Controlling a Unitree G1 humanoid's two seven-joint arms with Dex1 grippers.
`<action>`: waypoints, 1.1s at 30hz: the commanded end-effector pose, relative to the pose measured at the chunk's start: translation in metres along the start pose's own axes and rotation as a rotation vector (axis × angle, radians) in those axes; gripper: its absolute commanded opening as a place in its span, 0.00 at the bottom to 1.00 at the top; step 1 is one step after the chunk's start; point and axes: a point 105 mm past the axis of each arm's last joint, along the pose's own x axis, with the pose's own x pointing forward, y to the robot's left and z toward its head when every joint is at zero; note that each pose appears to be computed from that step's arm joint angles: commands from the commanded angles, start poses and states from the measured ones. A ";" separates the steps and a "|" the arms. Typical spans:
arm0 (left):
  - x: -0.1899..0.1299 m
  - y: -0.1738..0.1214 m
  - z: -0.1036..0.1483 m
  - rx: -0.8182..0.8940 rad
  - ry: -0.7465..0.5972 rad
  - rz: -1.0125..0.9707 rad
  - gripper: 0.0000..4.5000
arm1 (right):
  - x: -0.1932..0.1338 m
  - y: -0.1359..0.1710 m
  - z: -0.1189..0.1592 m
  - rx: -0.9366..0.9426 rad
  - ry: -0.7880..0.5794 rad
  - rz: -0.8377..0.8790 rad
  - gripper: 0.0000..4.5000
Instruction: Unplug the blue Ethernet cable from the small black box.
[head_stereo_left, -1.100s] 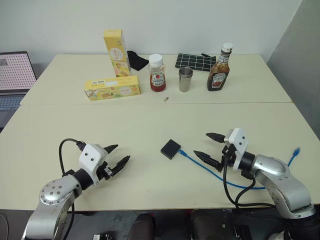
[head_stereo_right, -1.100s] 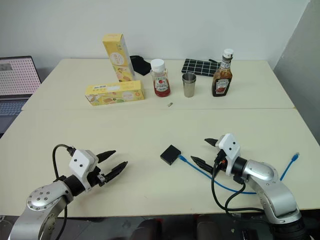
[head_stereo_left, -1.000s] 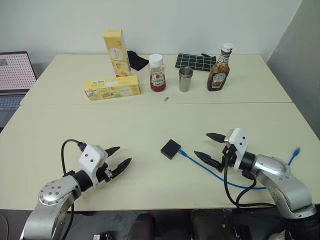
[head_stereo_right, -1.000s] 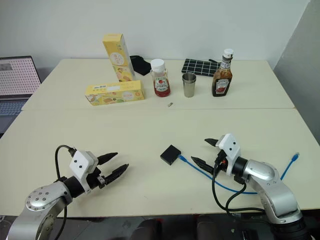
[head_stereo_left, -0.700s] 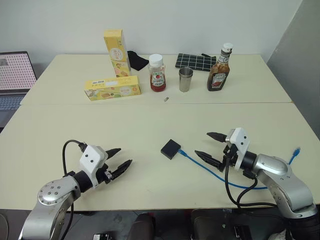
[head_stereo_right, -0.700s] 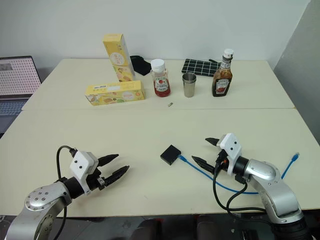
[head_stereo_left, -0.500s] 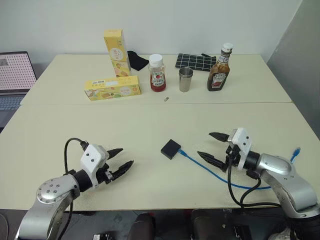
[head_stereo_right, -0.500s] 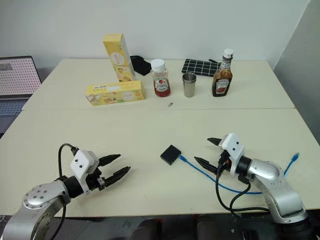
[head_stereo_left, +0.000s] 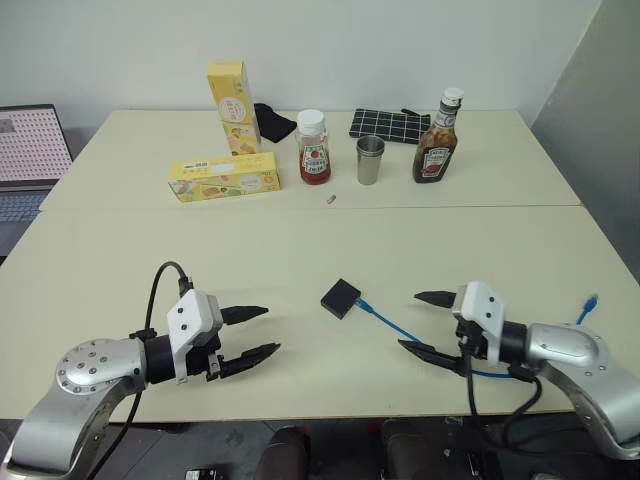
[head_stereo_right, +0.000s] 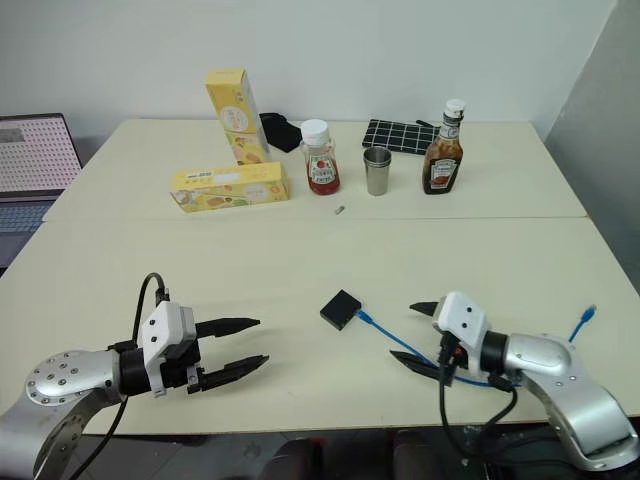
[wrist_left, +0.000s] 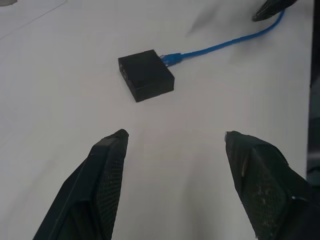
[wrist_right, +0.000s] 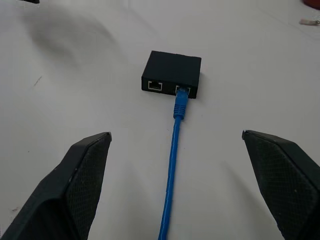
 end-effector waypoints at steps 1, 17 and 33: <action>0.002 -0.010 0.013 0.028 -0.017 -0.091 0.73 | 0.010 -0.011 -0.004 0.010 0.021 -0.073 0.99; 0.005 -0.012 0.024 0.008 -0.046 -0.142 0.73 | 0.067 -0.003 -0.013 -0.007 0.063 -0.074 0.82; 0.002 0.019 0.003 -0.085 -0.057 0.045 0.73 | 0.066 -0.015 0.005 -0.111 0.023 -0.066 0.02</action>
